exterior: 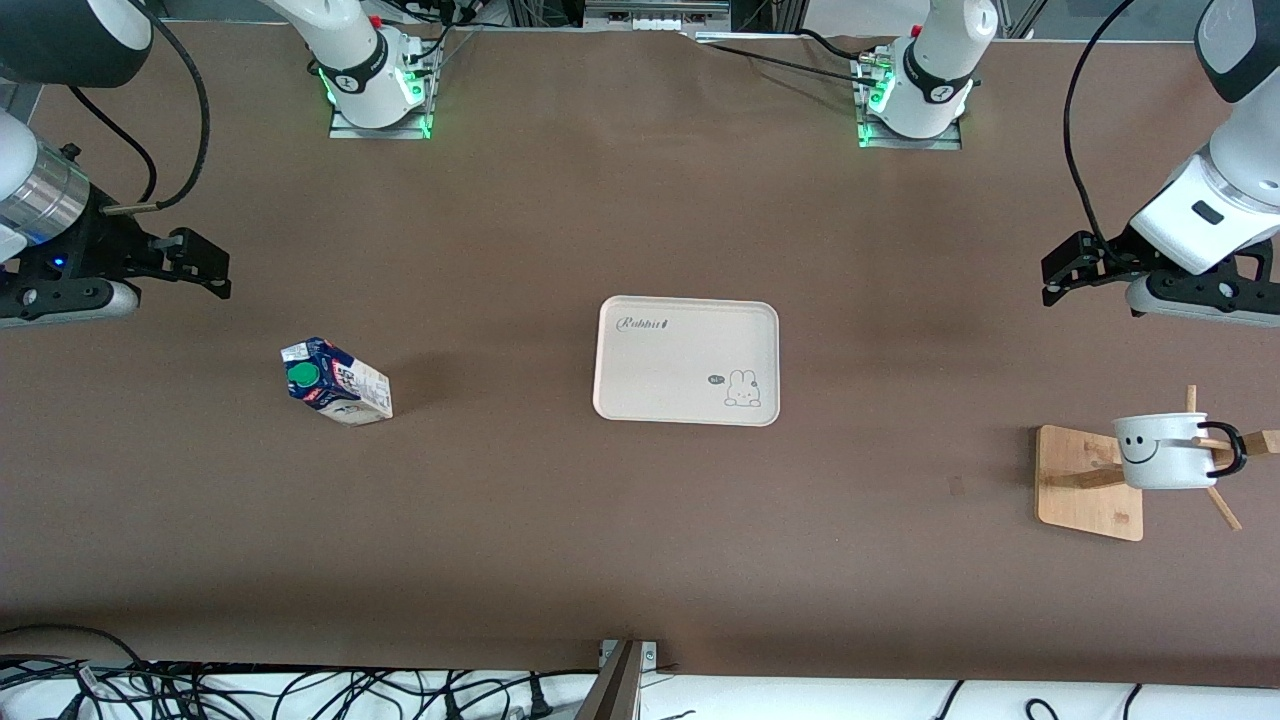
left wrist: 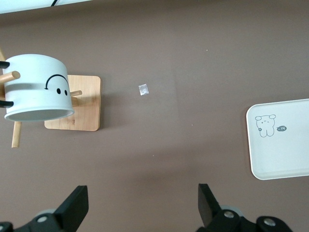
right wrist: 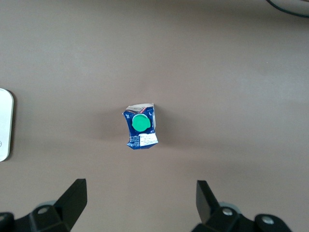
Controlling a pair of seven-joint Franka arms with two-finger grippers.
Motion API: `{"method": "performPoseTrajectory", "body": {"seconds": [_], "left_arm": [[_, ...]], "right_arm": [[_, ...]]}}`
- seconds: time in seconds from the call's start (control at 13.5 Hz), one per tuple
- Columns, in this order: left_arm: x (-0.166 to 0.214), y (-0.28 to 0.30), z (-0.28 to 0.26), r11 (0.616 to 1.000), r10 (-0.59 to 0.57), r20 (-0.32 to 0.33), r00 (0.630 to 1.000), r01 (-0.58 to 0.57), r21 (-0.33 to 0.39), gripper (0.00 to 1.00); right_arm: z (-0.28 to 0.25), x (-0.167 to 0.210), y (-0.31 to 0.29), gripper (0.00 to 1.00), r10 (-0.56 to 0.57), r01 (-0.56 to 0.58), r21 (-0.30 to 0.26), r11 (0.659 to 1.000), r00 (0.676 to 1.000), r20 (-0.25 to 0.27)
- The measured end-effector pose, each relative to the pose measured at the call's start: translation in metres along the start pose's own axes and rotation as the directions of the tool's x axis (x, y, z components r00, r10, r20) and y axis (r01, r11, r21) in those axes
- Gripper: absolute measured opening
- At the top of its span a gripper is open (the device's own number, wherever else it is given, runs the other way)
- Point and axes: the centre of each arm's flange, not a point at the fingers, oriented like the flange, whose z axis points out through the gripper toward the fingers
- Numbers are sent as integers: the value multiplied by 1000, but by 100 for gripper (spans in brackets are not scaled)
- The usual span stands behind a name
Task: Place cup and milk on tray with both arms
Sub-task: 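Reach the right gripper toward the blue milk carton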
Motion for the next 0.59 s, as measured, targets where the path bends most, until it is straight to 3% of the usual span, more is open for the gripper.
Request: {"method": "performPoseTrajectory", "body": {"seconds": [0.37, 0.59], "left_arm": [[0, 0, 0, 1000, 0, 0, 1000, 0, 0, 100], [0, 0, 0, 1000, 0, 0, 1000, 0, 0, 100]], "right_arm": [[3, 1, 0, 100, 0, 0, -1, 1000, 1000, 4], [36, 11, -9, 100, -15, 15, -5, 1000, 998, 62]]}}
